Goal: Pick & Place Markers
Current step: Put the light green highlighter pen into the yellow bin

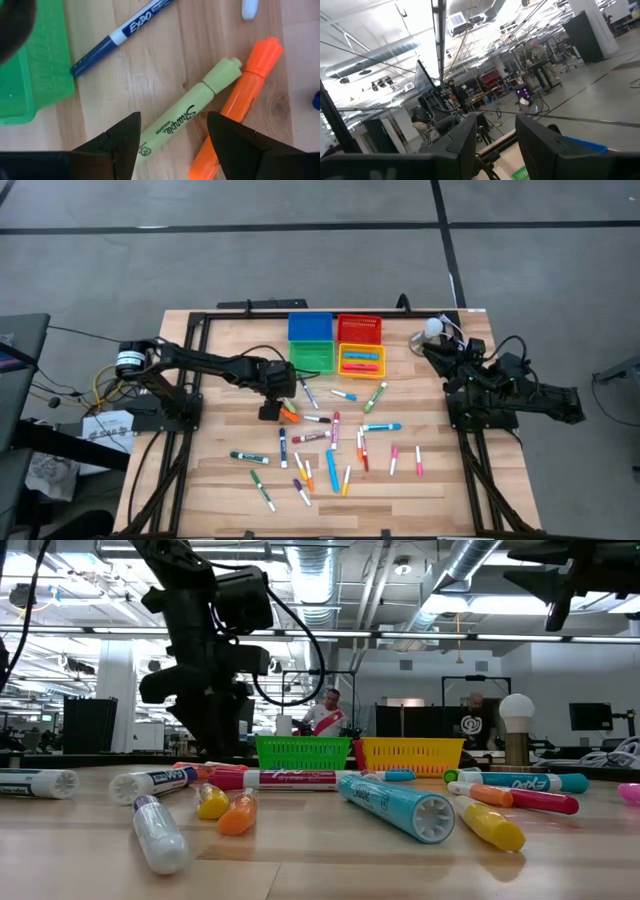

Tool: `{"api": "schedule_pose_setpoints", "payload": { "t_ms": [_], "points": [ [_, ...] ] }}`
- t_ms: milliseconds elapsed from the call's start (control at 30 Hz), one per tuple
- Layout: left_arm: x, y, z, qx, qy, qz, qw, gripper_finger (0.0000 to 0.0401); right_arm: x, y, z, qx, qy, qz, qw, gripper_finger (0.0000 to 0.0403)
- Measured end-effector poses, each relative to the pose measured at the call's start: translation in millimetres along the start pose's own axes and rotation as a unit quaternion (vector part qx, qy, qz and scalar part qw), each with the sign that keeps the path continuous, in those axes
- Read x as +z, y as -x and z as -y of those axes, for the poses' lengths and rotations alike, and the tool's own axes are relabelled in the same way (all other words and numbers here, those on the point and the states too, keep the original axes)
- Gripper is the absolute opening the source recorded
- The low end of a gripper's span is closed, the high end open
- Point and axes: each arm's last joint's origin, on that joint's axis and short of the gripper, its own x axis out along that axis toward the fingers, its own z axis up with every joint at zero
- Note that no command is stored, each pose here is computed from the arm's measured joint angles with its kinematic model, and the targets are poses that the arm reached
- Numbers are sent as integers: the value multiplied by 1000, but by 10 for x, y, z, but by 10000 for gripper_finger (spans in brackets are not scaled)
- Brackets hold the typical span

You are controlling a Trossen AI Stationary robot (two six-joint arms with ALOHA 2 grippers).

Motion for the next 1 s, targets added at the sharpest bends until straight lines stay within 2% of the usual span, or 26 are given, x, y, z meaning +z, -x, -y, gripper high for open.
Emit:
{"api": "schedule_pose_setpoints", "payload": {
  "t_ms": [367, 667, 1000],
  "points": [
    [-30, -264, 11, -17, -13, -41, 999, 227, 11, 0, -12, 14, -2, 2, 1000, 127],
    [-30, -248, -63, -7, 0, -23, 1000, 227, 7, 0, -11, 13, -4, 0, 1000, 127],
    [-1, -251, -84, 9, 2, -10, 1000, 227, -148, 14, 54, -20, 5, -80, 997, 127]
  ]
}}
